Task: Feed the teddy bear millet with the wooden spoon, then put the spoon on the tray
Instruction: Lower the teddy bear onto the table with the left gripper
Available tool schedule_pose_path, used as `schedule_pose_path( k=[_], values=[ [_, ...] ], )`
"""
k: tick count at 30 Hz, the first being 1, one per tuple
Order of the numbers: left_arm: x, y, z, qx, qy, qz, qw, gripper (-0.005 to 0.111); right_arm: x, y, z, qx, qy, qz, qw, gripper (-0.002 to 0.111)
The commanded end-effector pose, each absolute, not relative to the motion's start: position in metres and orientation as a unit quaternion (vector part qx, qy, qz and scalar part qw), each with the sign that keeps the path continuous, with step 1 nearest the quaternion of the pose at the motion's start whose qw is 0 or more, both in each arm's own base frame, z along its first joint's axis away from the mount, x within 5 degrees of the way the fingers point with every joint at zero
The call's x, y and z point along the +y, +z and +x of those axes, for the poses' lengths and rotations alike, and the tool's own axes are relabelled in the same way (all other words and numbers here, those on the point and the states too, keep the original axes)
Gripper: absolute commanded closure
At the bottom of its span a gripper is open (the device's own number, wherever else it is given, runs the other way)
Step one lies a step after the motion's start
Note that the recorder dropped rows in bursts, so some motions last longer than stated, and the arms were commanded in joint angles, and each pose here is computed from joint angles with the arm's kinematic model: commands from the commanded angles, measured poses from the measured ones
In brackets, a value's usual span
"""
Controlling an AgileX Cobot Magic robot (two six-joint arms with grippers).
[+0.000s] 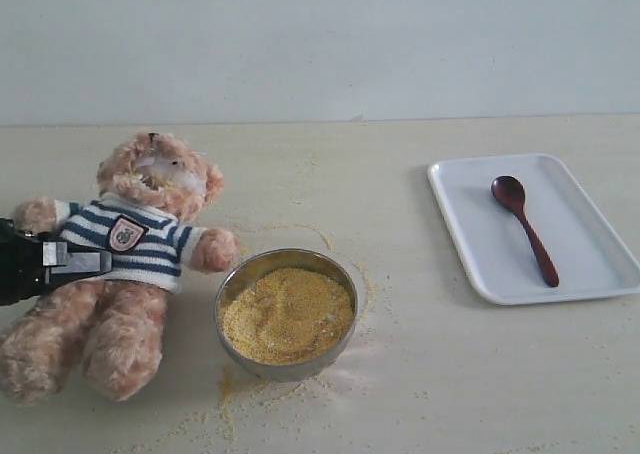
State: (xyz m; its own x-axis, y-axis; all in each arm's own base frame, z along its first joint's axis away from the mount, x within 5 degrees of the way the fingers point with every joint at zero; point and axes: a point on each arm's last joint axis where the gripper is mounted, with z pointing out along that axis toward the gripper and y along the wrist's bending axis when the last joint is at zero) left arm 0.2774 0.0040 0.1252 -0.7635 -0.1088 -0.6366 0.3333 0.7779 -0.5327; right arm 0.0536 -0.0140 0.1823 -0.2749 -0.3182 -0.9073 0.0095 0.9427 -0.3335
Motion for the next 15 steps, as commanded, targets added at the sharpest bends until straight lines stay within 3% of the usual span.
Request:
schedule_pose_path(
  k=[1, 4, 6, 15],
  values=[
    [0.0025, 0.1262, 0.2785, 0.876, -0.336, 0.07, 0.34, 0.058, -0.014, 0.1826, 0.0534, 0.784, -0.139, -0.098, 0.597, 0.109],
    [0.0025, 0.1262, 0.2785, 0.876, -0.336, 0.07, 0.34, 0.038, -0.014, 0.1826, 0.0534, 0.784, -0.139, -0.098, 0.597, 0.109],
    [0.0026, 0.1263, 0.2788, 0.875, -0.336, 0.068, 0.341, 0.032, -0.014, 0.1826, 0.0534, 0.784, -0.139, -0.098, 0.597, 0.109],
    [0.0025, 0.1265, 0.2788, 0.876, -0.341, 0.056, 0.337, 0.031, -0.014, 0.1826, 0.0534, 0.784, -0.139, -0.098, 0.597, 0.109]
  ],
)
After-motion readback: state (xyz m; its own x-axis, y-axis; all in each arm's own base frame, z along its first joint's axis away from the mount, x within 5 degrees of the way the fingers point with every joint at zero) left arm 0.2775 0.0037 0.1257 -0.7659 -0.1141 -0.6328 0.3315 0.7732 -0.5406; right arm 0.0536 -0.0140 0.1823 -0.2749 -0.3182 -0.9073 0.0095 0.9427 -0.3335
